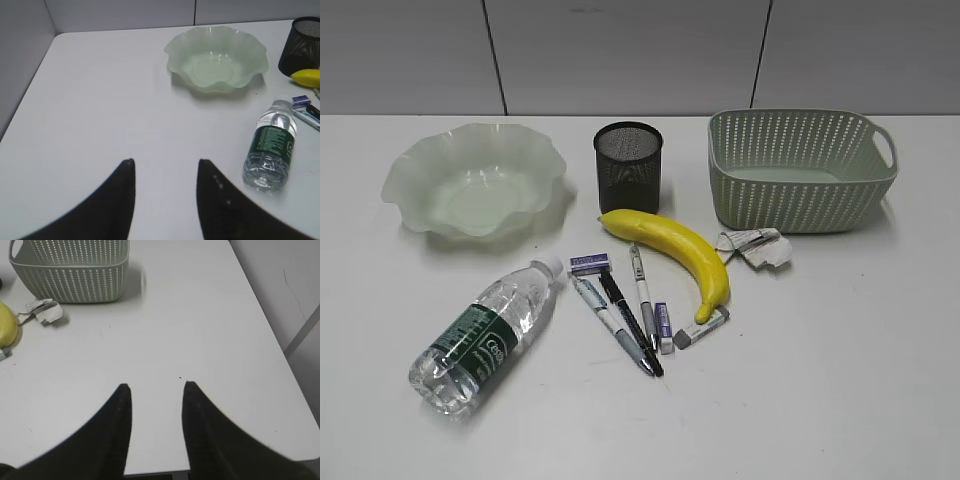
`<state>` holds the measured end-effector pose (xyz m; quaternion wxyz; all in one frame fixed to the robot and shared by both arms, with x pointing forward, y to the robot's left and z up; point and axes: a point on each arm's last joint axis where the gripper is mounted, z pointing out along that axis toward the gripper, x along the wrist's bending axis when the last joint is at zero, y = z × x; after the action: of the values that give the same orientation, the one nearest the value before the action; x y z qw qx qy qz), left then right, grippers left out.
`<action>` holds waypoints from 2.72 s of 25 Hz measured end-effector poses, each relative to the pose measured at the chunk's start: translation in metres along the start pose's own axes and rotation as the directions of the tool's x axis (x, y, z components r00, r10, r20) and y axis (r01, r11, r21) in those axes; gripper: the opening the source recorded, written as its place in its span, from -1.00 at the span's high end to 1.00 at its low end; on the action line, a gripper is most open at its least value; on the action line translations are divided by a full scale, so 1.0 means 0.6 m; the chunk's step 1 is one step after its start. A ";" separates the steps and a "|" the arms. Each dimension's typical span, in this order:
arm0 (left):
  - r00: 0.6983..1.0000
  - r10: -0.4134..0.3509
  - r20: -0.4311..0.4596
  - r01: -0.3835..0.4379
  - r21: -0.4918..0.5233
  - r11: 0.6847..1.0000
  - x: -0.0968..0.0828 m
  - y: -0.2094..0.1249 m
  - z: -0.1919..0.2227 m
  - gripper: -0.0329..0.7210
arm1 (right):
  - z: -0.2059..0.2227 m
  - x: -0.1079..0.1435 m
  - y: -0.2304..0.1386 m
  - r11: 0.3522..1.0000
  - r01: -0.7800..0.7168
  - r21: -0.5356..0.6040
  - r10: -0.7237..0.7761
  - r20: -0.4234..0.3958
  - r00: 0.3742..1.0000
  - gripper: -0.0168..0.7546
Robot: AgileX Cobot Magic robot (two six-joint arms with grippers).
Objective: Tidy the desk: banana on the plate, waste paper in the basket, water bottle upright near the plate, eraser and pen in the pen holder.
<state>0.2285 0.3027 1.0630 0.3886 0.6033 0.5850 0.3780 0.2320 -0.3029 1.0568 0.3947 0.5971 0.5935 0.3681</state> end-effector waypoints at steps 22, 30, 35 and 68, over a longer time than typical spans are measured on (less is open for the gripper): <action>0.879 -0.172 0.445 0.041 0.289 0.957 -0.131 0.210 0.298 0.10 | 0.005 0.001 0.002 1.000 0.000 0.019 0.000 -0.003 1.000 0.21; 0.782 -0.206 0.589 -0.189 0.537 0.822 -0.338 0.202 0.479 0.09 | 0.005 0.001 0.002 1.000 0.000 0.019 0.000 -0.003 1.000 0.21; 0.801 -0.329 0.500 -0.161 0.710 0.686 -0.434 0.174 0.554 -0.08 | 0.005 0.001 0.002 1.000 0.000 0.019 0.000 -0.003 1.000 0.21; 0.875 -0.434 0.212 -0.010 0.907 0.422 -0.566 0.001 0.702 0.04 | 0.005 0.001 0.002 1.000 0.000 0.019 0.000 -0.003 1.000 0.21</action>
<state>0.6021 -0.0481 0.8895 0.1760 0.6994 0.6701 -0.1758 0.2351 -0.3026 1.0569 0.3880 0.6005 0.5975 0.3632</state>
